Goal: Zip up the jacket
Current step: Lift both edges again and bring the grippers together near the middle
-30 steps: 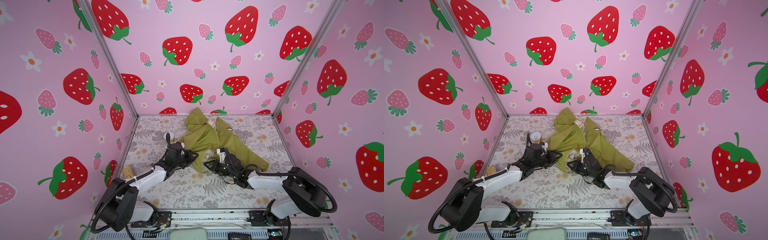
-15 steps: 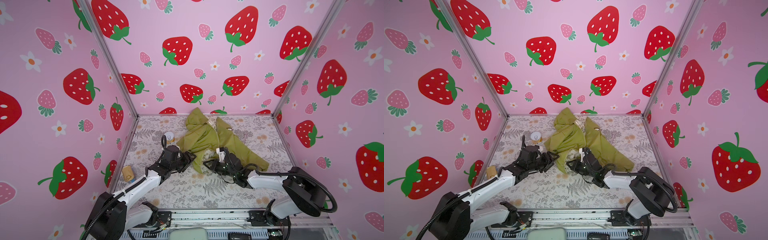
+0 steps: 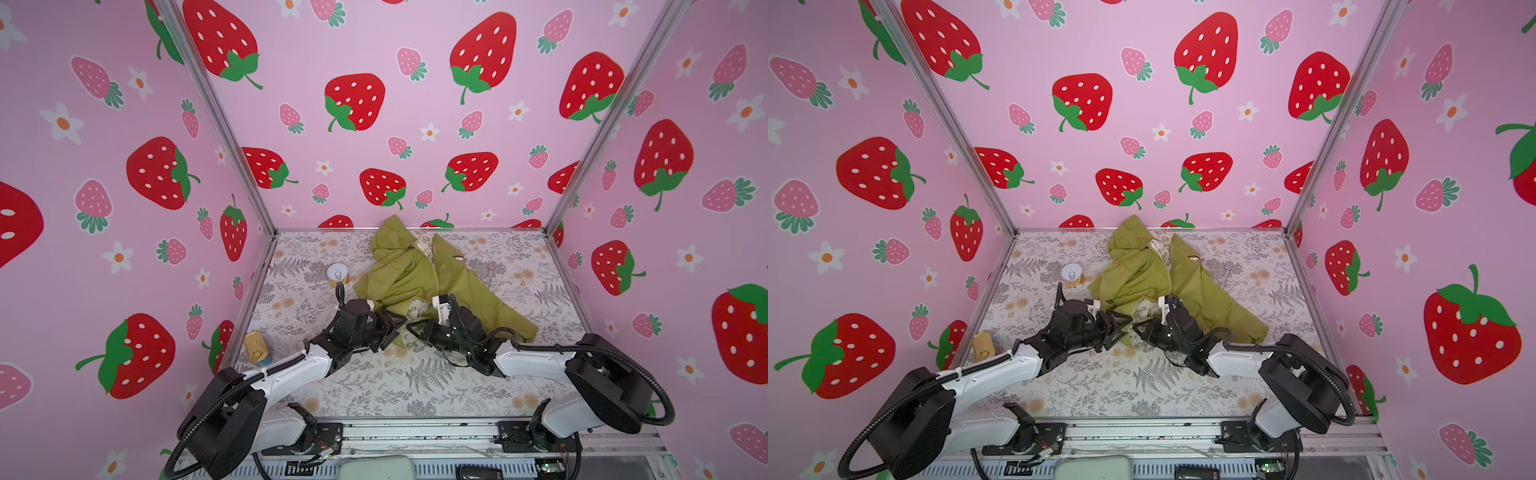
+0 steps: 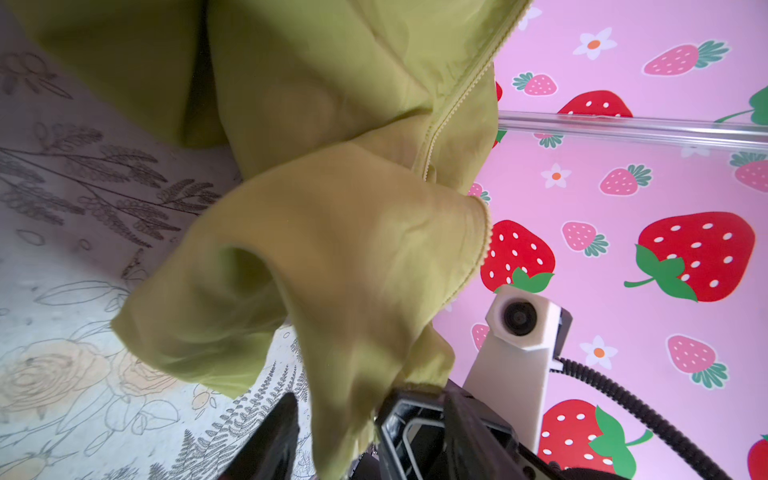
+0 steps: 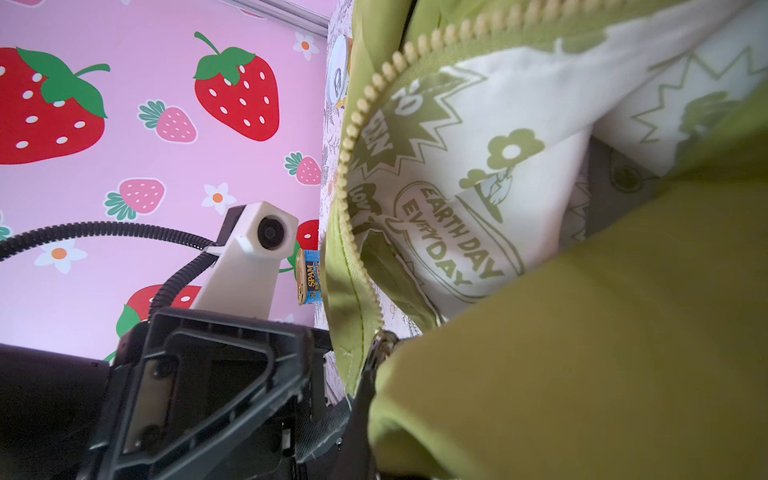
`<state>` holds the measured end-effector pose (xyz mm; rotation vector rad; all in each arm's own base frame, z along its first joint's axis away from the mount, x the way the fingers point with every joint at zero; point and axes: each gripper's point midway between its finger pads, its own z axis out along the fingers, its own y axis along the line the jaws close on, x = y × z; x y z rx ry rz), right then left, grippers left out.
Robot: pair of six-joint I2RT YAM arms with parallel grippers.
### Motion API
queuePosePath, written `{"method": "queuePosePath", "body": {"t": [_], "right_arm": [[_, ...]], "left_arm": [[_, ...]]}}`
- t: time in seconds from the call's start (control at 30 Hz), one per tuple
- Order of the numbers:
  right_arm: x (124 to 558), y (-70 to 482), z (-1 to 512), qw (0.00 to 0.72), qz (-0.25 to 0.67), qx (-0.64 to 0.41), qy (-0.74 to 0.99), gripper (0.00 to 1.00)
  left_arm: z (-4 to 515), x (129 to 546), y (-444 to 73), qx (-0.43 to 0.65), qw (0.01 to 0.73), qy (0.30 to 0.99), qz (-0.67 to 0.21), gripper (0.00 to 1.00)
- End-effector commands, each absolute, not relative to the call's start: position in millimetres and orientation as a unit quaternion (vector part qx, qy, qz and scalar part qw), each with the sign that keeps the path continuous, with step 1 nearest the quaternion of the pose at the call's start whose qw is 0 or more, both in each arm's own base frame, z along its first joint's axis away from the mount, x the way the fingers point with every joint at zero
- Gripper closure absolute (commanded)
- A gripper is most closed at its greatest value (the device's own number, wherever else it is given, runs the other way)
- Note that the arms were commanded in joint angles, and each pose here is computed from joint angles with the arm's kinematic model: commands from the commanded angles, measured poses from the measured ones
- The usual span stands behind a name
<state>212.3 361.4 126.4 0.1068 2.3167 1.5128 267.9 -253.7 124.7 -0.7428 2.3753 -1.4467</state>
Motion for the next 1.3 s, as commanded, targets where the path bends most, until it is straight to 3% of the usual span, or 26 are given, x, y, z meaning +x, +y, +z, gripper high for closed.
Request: {"method": "queuePosePath", "body": {"t": [0.0, 0.37, 0.83, 1.0, 1.17, 1.27], "right_arm": [[216, 366, 149, 0.194, 0.562, 0.039, 0.803, 1.00], [214, 364, 152, 0.194, 0.564, 0.040, 0.802, 1.00], [214, 363, 153, 0.195, 0.565, 0.044, 0.800, 1.00], [214, 361, 152, 0.192, 0.565, 0.043, 0.801, 1.00], [214, 347, 152, 0.188, 0.570, 0.028, 0.799, 1.00], [215, 332, 158, 0.195, 0.576, 0.014, 0.794, 0.91]], "left_arm": [[142, 277, -267, -0.255, 0.132, 0.794, -0.536, 0.46], [135, 291, -265, -0.280, 0.153, 0.773, -0.548, 0.57], [147, 295, -265, -0.264, 0.180, 0.761, -0.565, 0.83], [157, 297, -272, -0.237, 0.186, 0.757, -0.579, 0.99], [171, 299, -284, -0.191, 0.191, 0.752, -0.601, 1.00], [181, 300, -292, -0.154, 0.189, 0.751, -0.614, 1.00]]}}
